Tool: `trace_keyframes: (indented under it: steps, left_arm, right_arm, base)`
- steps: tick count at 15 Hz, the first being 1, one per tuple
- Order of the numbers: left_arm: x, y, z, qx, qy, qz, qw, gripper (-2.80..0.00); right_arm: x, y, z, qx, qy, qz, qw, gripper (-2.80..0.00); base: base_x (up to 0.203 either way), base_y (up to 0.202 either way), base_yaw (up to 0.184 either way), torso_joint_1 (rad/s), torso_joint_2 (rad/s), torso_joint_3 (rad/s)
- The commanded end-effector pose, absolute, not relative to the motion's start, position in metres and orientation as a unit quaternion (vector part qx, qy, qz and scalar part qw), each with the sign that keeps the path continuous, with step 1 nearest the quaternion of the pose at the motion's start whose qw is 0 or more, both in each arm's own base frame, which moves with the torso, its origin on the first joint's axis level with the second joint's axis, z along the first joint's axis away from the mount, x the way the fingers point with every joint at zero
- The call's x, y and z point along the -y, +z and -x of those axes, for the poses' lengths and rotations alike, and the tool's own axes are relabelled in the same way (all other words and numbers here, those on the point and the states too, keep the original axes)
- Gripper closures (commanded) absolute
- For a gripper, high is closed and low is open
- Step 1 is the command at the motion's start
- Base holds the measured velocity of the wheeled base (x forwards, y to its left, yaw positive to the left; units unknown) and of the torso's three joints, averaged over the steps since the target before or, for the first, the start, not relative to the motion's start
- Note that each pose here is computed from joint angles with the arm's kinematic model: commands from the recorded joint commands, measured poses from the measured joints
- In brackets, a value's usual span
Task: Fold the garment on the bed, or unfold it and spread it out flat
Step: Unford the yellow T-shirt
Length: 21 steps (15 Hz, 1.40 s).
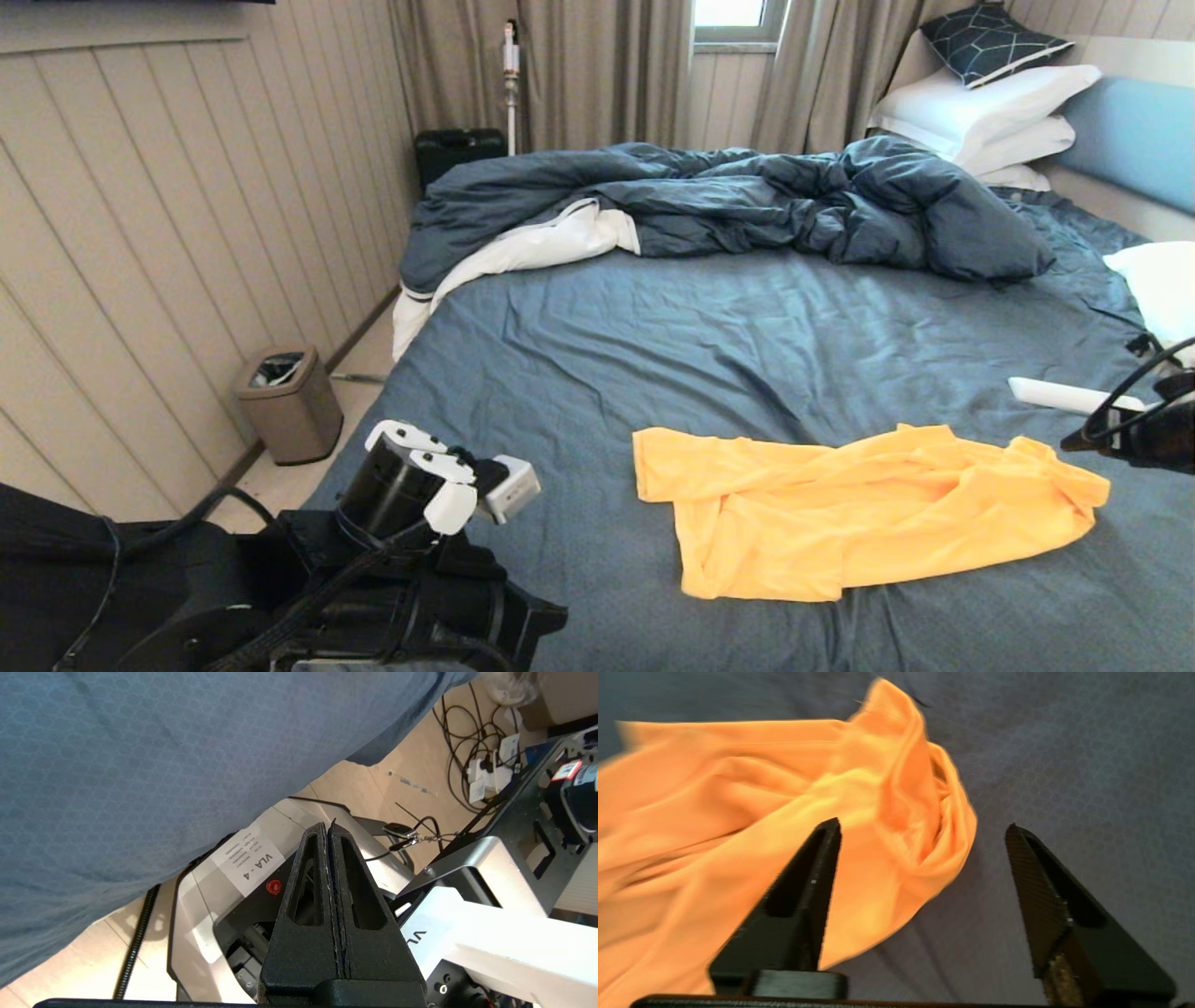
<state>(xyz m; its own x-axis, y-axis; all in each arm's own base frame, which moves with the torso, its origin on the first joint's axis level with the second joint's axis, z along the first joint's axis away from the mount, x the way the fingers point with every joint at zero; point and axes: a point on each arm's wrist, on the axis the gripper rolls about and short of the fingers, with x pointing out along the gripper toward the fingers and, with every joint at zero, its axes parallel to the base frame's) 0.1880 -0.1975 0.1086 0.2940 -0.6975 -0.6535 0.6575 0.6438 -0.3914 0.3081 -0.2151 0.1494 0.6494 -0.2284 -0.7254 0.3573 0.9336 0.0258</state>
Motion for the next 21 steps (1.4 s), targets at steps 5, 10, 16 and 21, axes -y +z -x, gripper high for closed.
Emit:
trace_keyframes:
  steps: [5, 10, 16, 21]
  left_arm:
    - [0.193, 0.116, -0.184, -0.408, -0.423, 0.030, 0.809, 0.00]
    - [0.183, 0.122, -0.188, -0.400, -0.404, 0.045, 0.822, 0.00]
    - [0.181, 0.118, -0.204, -0.422, -0.362, 0.061, 0.829, 0.00]
    - [0.210, 0.120, -0.236, -0.435, -0.351, 0.070, 0.826, 0.00]
  right_arm:
    - [0.128, 0.228, -0.245, -0.329, -0.069, -0.058, 0.940, 0.00]
    - [0.032, 0.234, -0.209, -0.362, 0.080, -0.094, 0.924, 0.00]
    - [-0.025, 0.198, -0.242, -0.433, 0.163, -0.128, 0.877, 0.00]
    - [-0.043, 0.204, -0.287, -0.401, 0.184, -0.127, 0.888, 0.00]
  base:
    - [0.000, 0.000, 0.000, 0.000, 0.00, 0.000]
    - [0.000, 0.000, 0.000, 0.000, 0.00, 0.000]
    - [0.000, 0.000, 0.000, 0.000, 0.00, 0.000]
    - [0.000, 0.000, 0.000, 0.000, 0.00, 0.000]
